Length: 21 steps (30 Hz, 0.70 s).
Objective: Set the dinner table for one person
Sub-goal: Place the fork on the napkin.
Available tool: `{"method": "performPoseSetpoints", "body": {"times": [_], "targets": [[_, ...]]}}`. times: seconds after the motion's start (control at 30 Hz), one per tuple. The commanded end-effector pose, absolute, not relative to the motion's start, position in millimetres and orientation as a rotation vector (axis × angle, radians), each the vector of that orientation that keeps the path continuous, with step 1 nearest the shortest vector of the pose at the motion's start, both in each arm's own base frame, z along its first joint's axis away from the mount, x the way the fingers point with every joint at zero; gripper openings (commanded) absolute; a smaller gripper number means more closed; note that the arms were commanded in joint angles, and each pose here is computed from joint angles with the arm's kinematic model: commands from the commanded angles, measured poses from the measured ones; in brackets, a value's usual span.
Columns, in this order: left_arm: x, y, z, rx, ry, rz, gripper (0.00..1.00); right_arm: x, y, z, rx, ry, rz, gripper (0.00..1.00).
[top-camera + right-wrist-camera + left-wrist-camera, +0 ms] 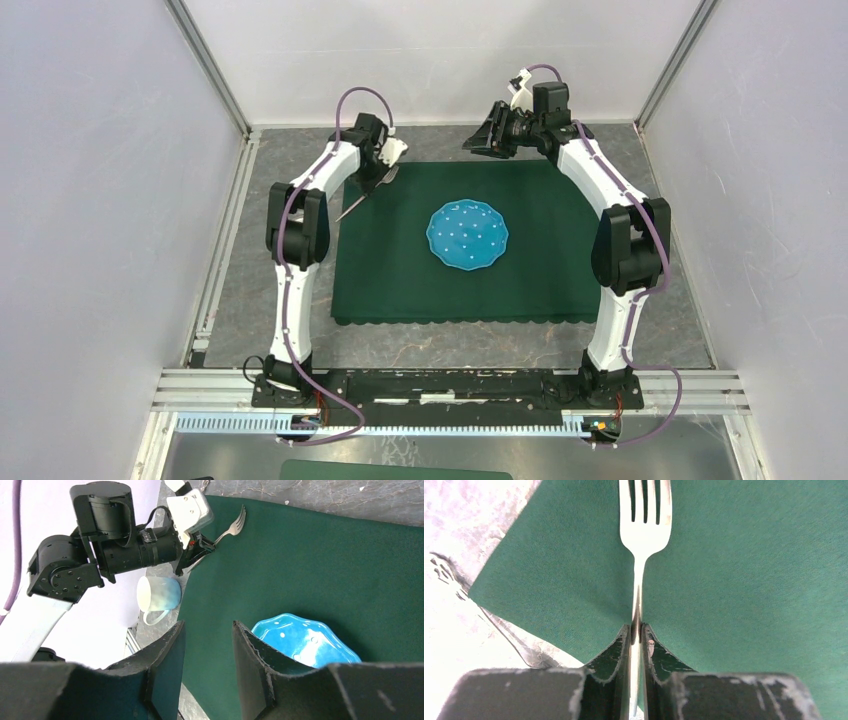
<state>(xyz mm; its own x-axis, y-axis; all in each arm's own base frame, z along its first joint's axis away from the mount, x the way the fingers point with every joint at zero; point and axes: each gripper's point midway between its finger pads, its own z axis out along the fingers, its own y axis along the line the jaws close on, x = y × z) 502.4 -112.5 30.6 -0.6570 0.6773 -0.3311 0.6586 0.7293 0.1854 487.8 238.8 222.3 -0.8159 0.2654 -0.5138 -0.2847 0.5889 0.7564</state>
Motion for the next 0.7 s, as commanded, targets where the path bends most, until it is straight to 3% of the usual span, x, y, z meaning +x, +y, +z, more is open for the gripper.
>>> {"method": "performPoseSetpoints", "body": {"times": [0.0,0.37,0.67], "targets": [[517.1,-137.1,72.1,0.853,2.509,0.057,0.09,484.7,237.8,255.1,-0.048,2.135,1.189,0.45],[506.2,-169.1,111.2,0.521,2.527,-0.124,0.06,479.9,241.0,257.3,-0.076,2.127,1.207,0.45],[455.4,-169.3,122.0,0.239,2.62,-0.186,0.02,489.4,248.9,266.3,-0.118,2.092,1.262,0.45]]}}
